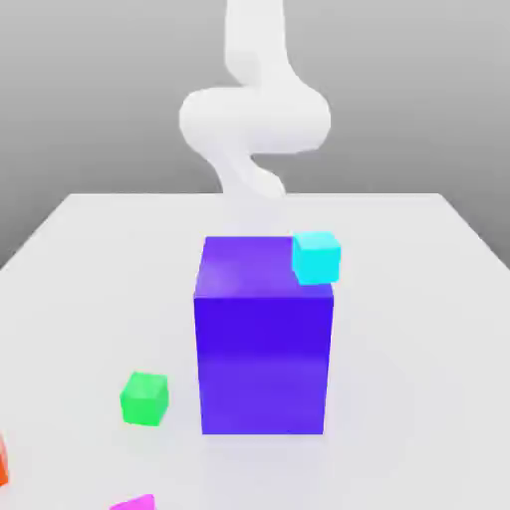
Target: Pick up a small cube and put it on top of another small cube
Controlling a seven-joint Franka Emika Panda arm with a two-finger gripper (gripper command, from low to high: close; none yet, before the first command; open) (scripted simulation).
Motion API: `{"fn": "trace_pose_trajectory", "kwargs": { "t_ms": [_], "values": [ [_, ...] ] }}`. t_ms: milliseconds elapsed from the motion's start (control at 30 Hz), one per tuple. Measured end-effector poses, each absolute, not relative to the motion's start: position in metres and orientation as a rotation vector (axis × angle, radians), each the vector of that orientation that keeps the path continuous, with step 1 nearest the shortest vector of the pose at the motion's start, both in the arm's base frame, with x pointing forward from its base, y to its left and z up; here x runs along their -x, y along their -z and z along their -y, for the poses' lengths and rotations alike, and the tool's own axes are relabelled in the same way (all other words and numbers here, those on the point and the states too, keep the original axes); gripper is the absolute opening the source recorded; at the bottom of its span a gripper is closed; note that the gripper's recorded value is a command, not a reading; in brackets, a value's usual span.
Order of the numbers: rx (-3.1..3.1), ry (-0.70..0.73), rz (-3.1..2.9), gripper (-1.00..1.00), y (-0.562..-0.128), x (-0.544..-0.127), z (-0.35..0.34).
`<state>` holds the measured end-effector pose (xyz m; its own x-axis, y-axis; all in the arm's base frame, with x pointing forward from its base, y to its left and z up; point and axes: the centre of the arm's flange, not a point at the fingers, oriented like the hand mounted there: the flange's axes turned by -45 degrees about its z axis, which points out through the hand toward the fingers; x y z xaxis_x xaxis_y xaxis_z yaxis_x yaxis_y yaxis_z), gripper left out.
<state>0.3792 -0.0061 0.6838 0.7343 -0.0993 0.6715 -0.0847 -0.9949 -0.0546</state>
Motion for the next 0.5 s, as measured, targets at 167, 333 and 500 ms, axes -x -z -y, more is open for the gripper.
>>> {"fn": "trace_pose_trajectory", "kwargs": {
  "t_ms": [167, 333, 500],
  "values": [
    [2.922, 0.935, -0.431, 0.0, -0.62, -0.44, 0.023],
    [2.911, 0.75, -0.701, 0.0, -0.549, -0.487, 0.043],
    [2.872, 0.566, -0.97, 0.0, -0.469, -0.522, 0.065]
  ]
}}
